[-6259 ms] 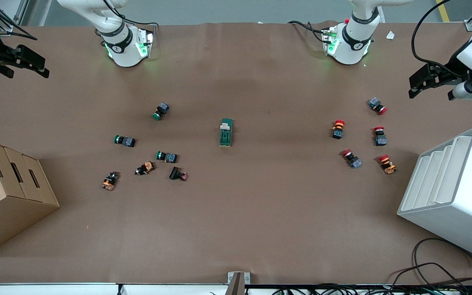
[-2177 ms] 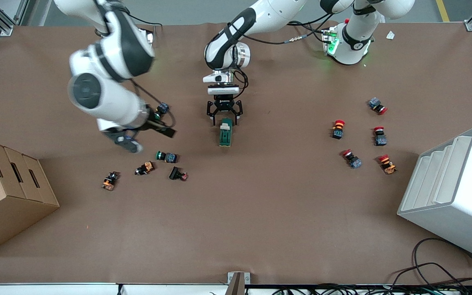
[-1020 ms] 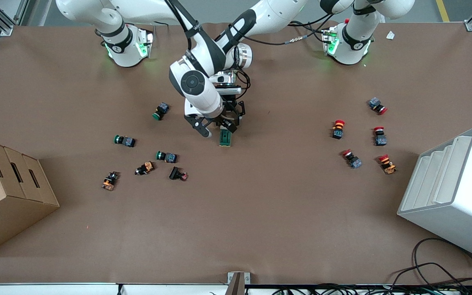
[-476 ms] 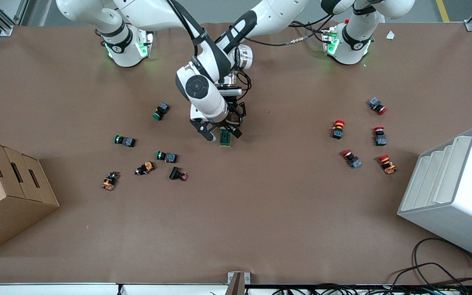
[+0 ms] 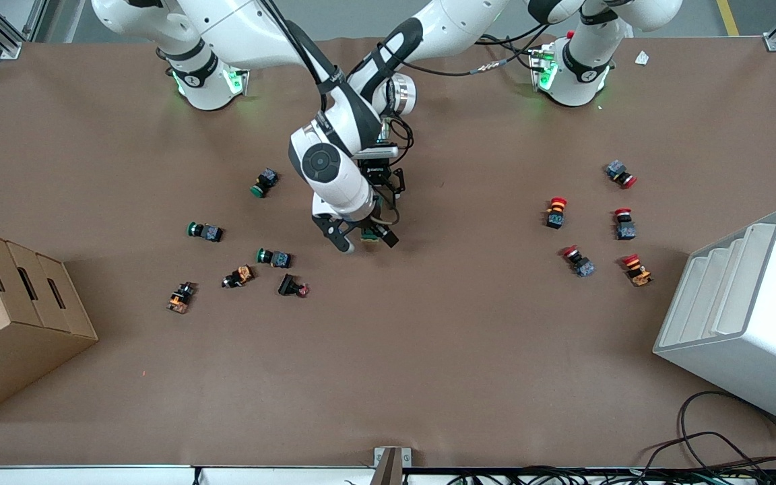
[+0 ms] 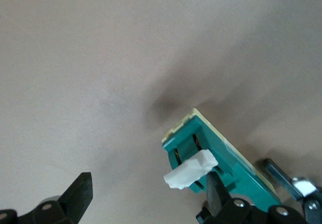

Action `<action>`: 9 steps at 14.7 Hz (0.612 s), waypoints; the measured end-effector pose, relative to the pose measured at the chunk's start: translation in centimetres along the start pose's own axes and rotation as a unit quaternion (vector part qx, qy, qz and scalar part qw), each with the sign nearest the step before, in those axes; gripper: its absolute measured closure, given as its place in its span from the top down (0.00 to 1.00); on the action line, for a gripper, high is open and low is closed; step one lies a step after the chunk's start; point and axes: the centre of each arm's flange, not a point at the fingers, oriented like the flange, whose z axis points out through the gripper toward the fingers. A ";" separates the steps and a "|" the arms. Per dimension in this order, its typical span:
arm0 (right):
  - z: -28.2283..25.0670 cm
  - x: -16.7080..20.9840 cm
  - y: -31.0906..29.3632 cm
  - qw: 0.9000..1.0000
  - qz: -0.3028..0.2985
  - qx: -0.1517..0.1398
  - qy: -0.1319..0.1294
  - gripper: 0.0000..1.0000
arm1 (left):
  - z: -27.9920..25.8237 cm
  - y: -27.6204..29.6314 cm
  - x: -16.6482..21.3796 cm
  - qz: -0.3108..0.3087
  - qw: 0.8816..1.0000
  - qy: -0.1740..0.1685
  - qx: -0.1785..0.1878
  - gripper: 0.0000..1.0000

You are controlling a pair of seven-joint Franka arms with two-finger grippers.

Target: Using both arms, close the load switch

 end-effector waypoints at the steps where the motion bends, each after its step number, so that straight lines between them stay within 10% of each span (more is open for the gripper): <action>1: -0.1 0.4 -0.2 1.000 0.000 0.002 0.000 1.00 | 0.0 0.0 0.0 0.000 1.000 0.000 0.000 1.00; 9: 0.9 1.6 -1.8 1.000 -0.001 0.009 0.001 1.00 | 0.1 -0.1 0.0 0.001 1.000 0.001 0.000 1.00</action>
